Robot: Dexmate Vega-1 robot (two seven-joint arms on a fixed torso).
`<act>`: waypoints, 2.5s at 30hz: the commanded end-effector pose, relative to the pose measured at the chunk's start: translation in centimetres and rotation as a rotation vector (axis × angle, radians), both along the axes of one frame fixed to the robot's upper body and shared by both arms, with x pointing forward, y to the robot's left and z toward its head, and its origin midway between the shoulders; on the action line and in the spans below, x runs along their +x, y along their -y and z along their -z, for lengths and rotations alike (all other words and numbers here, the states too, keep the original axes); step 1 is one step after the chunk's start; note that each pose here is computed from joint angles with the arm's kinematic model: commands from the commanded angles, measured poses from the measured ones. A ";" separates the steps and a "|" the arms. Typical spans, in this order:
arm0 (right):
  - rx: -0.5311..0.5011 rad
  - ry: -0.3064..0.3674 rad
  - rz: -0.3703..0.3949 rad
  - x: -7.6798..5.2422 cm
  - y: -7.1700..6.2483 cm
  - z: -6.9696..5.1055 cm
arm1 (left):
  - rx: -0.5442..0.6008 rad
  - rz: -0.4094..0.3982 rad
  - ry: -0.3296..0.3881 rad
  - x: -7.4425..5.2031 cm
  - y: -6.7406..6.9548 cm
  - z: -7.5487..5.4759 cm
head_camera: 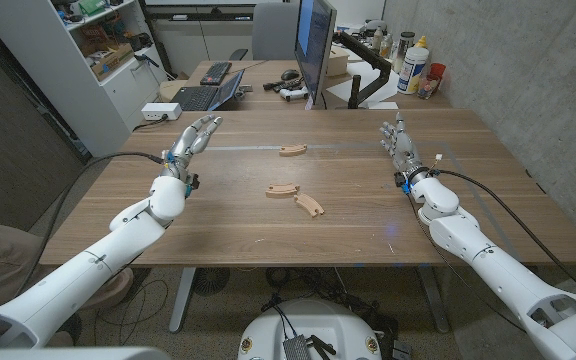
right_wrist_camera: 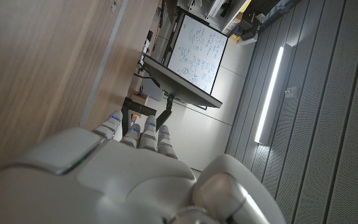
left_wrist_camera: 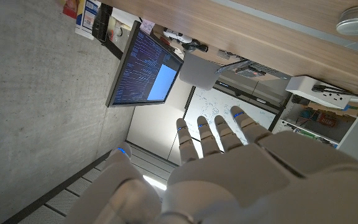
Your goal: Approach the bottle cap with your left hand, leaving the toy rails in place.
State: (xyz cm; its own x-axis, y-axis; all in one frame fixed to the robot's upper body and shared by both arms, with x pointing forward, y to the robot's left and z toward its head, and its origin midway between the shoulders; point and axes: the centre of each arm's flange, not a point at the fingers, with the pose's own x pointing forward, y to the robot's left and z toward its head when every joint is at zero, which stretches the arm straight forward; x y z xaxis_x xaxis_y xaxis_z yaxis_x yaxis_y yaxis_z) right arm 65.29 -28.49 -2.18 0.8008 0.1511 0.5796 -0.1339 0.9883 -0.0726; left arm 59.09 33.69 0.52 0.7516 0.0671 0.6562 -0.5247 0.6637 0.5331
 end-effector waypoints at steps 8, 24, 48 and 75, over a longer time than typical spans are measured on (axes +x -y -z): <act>0.013 0.007 0.005 -0.2 -0.1 0.1 | 0.116 -0.246 0.041 -0.6 0.3 0.1; 0.007 -0.001 0.009 -0.2 0.2 0.3 | 0.205 -0.407 0.029 -0.4 0.8 0.6; 0.013 -0.011 0.012 -0.1 0.4 0.9 | 0.243 -0.522 -0.023 0.6 0.2 1.0; 0.012 -0.011 0.022 -0.2 0.6 0.7 | 0.255 -0.569 -0.044 1.8 -0.4 1.5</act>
State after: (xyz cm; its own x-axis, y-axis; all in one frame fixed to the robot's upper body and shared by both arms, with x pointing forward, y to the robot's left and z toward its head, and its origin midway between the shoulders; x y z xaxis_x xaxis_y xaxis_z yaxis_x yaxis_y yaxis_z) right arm 65.25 -28.82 -3.17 0.8114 0.1331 0.5691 -0.1220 0.9908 -0.0578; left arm 60.28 33.88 -0.57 0.6736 0.2919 0.6790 -0.7305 0.1237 0.6716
